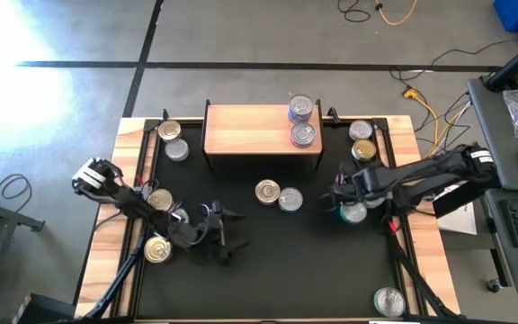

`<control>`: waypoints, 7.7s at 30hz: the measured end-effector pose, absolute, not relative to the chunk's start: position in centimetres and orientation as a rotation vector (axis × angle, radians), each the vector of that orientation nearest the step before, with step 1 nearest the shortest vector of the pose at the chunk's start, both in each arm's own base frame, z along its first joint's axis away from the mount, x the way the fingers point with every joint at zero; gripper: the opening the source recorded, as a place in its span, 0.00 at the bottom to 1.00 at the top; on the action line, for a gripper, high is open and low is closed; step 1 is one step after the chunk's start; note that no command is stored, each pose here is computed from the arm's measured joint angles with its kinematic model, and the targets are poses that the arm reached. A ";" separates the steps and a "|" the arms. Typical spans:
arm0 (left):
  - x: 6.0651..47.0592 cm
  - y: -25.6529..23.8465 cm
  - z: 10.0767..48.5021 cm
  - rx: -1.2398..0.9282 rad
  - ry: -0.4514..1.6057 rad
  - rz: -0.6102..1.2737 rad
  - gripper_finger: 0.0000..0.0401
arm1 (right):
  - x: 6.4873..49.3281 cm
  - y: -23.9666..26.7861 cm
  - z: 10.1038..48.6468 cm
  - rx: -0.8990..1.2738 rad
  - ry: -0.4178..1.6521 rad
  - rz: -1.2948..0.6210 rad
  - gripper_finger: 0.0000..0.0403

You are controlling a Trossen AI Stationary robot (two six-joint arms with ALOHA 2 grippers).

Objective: Stack canned seafood by type on shelf
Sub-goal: Stack the red tuna can on top of the other red tuna can on the shelf

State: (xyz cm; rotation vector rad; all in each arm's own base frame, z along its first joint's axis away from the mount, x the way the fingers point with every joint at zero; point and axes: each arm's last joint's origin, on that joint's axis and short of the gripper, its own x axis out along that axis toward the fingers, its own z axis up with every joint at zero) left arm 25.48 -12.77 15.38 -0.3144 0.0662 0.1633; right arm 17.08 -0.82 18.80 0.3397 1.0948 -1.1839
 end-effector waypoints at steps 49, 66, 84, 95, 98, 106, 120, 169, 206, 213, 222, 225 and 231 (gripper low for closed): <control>23.9 -23.8 15.5 -0.201 0.158 -0.123 0.95 | 26.4 25.1 17.0 0.135 0.785 -0.153 0.02; 25.8 -26.0 15.7 -0.244 0.248 -0.129 0.95 | 23.2 28.2 15.1 0.062 0.947 0.048 0.02; 27.1 -26.0 14.4 -0.187 0.353 -0.015 0.95 | 22.2 22.3 13.5 -0.011 1.054 -0.275 0.02; 28.2 -25.1 13.3 -0.210 0.386 -0.004 0.95 | 23.2 24.4 14.9 0.090 1.016 -0.016 0.02; 28.4 -24.9 12.9 -0.199 0.375 0.042 0.95 | 23.5 24.3 14.6 0.051 0.975 0.023 0.02; 28.6 -24.8 12.5 -0.189 0.378 0.048 0.95 | 22.5 20.7 14.3 -0.101 1.098 -0.320 0.02; 28.8 -24.3 12.6 -0.159 0.337 0.139 0.95 | 24.3 22.3 14.1 0.095 0.962 -0.137 0.02; 27.3 -26.1 12.2 -0.252 0.326 0.100 0.95 | 23.1 23.0 16.9 0.104 1.248 -0.618 0.02; 29.1 -27.1 12.9 -0.163 0.285 0.291 0.95 | 29.2 21.2 16.7 0.024 0.982 -0.247 0.04; 28.7 -26.6 12.1 -0.164 0.293 0.318 0.95 | 28.2 18.6 16.7 -0.128 0.960 -0.484 0.05; 27.5 -24.9 10.0 -0.194 0.246 0.443 0.95 | 28.7 16.8 12.1 0.034 0.986 -0.414 0.02; 27.6 -24.8 9.0 -0.164 0.274 0.440 0.95 | 29.2 16.9 11.7 0.043 0.899 -0.346 0.03; 29.0 -23.9 6.8 -0.172 0.335 0.447 0.95 | 30.4 18.0 12.3 0.085 0.801 -0.167 0.03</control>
